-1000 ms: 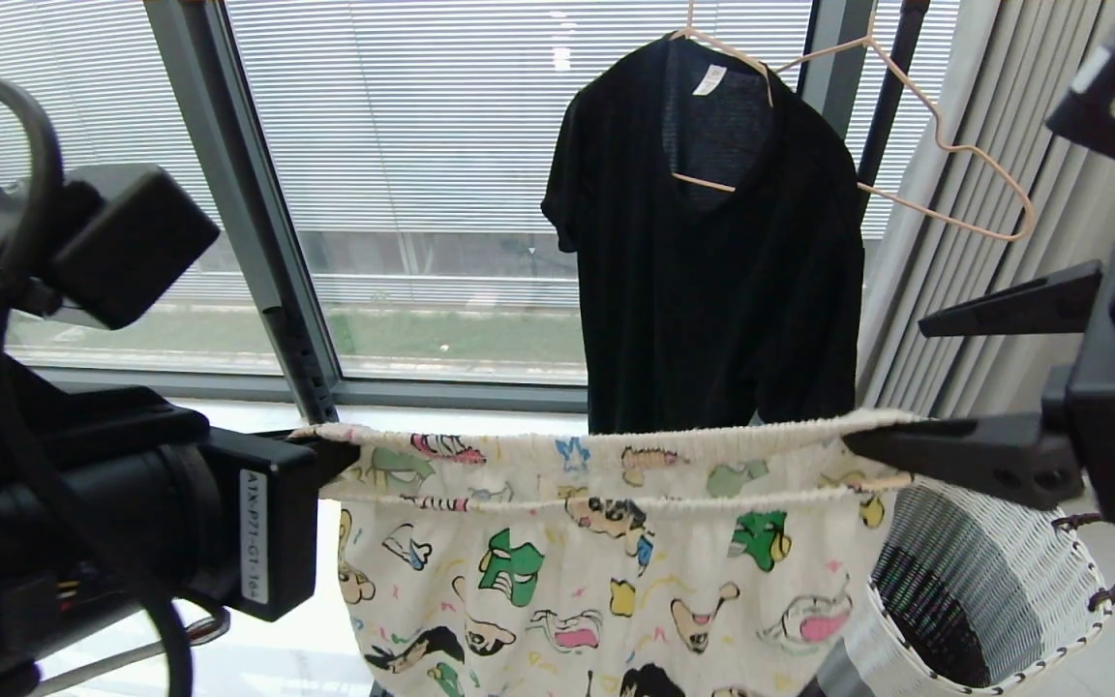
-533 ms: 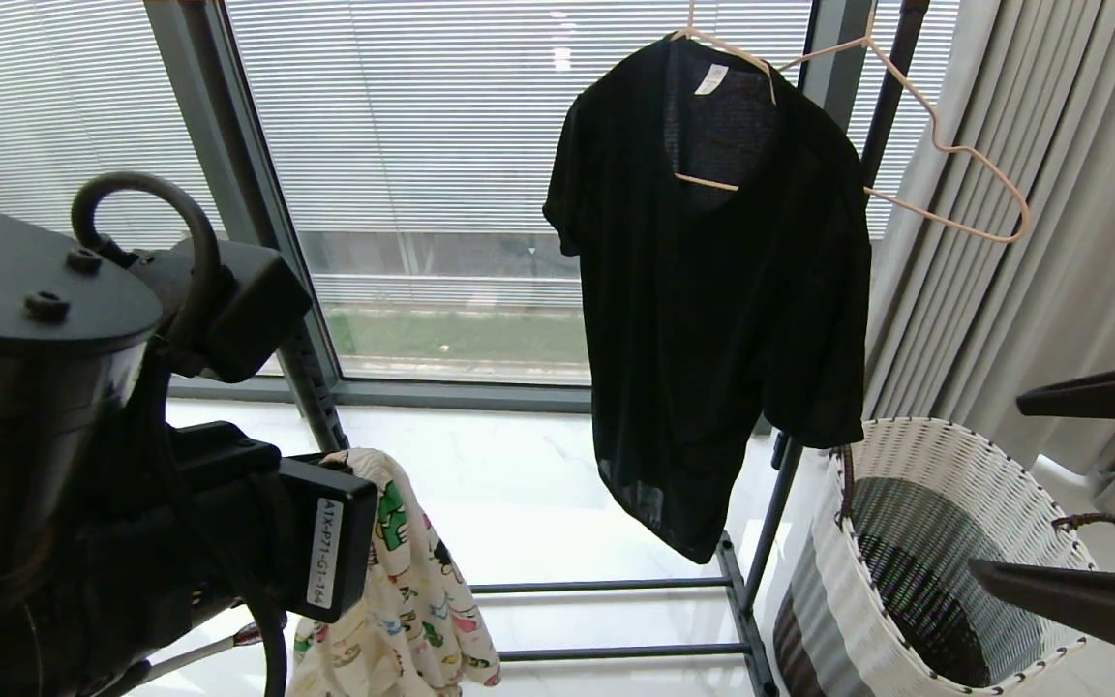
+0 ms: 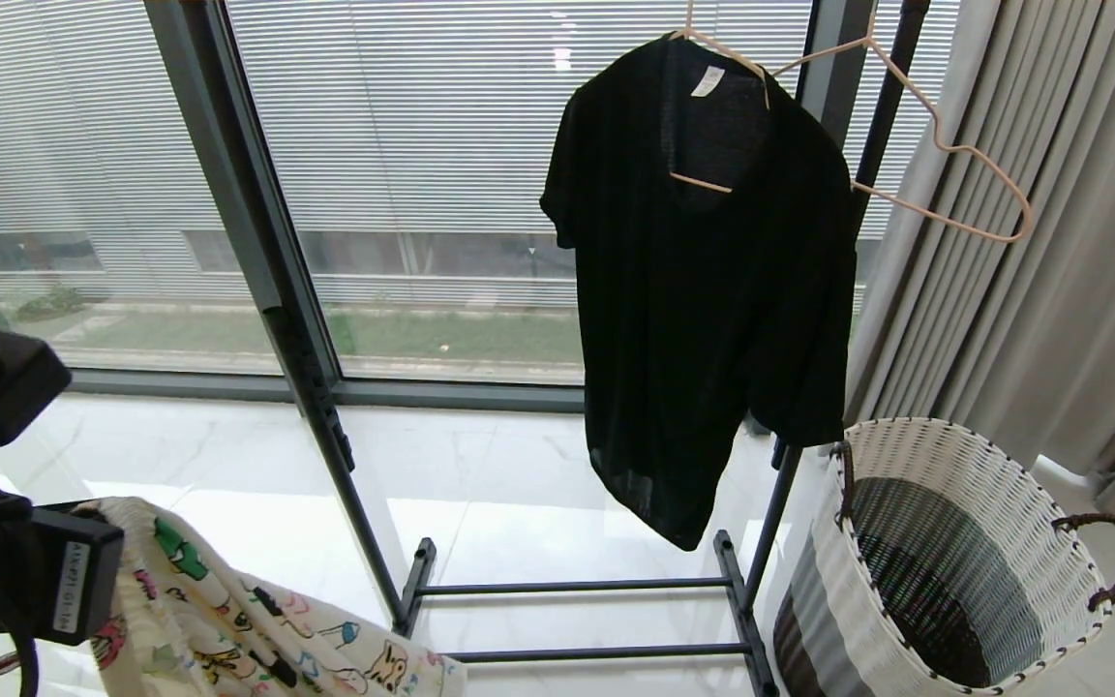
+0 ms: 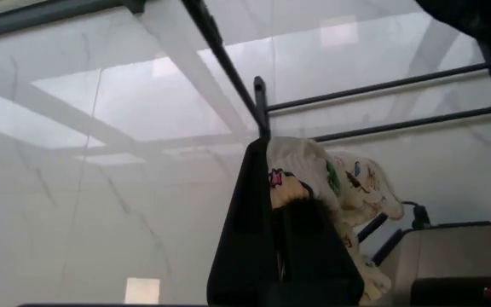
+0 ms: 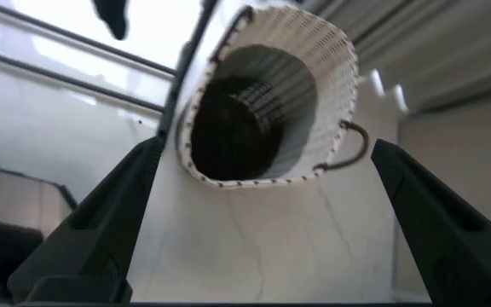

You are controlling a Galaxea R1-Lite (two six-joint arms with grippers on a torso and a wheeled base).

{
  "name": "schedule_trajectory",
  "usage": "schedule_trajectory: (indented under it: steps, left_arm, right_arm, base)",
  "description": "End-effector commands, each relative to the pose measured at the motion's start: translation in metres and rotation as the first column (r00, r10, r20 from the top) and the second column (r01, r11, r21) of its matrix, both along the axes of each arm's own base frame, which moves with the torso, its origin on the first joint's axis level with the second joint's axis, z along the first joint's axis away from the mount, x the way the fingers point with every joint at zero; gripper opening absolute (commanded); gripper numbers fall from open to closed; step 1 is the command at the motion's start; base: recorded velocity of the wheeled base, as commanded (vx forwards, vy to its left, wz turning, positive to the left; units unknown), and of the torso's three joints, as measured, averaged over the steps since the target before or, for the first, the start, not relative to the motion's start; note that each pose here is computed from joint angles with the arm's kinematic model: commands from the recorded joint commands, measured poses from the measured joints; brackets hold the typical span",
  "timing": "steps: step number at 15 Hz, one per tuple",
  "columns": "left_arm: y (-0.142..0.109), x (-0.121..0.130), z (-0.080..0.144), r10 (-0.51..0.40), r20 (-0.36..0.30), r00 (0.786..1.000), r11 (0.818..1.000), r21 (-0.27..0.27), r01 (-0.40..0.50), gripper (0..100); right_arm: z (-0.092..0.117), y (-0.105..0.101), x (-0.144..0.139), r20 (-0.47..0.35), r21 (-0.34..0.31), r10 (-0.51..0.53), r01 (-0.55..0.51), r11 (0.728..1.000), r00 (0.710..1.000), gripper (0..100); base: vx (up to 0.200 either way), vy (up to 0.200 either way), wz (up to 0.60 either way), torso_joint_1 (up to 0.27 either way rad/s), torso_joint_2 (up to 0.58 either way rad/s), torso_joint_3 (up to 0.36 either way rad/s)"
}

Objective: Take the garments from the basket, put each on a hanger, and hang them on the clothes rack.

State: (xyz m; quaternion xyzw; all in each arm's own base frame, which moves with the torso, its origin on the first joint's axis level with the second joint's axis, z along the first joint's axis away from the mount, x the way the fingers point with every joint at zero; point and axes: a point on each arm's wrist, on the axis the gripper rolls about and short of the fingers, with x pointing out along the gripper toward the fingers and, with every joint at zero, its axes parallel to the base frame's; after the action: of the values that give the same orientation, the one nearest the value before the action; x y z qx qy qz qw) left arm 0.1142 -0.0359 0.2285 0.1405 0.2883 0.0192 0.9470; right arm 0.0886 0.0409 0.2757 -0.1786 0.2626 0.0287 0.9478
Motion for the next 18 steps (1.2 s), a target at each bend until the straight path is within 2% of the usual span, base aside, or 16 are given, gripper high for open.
schedule_trajectory:
  steps: [1,3,8,12,18]
  left_arm:
    - [0.02,-0.011,-0.001,0.114,0.057,0.992,0.993,-0.015,-0.114,0]
    - [0.019,-0.003,0.001,0.128,0.09,0.988,0.992,-0.026,-0.126,0]
    - [0.019,-0.002,0.001,0.126,0.089,0.988,0.992,-0.014,-0.125,0]
    - [0.02,-0.002,0.001,0.11,0.086,0.99,0.994,0.013,-0.112,0]
    - [0.02,-0.005,-0.001,0.109,0.085,0.99,0.994,0.016,-0.11,0]
  right_arm:
    - [-0.011,-0.014,-0.007,0.024,0.007,-0.099,0.099,0.995,0.995,100]
    - [-0.017,-0.017,-0.01,0.024,0.006,-0.117,0.117,0.993,0.993,100]
    - [-0.017,-0.016,-0.006,0.022,0.006,-0.121,0.121,0.993,0.992,100]
    - [-0.015,-0.015,-0.003,0.044,0.018,-0.121,0.12,0.993,0.992,100]
    - [-0.015,-0.011,0.004,0.04,0.011,-0.119,0.118,0.993,0.992,100]
  base:
    - [0.0,0.0,0.0,0.0,0.0,0.0]
    - [0.0,0.0,0.0,0.0,0.0,0.0]
    - [0.0,0.0,0.0,0.016,-0.06,-0.066]
    - [0.0,0.0,0.0,0.15,-0.44,-0.276]
    - [0.0,0.0,0.0,0.183,-0.46,-0.287]
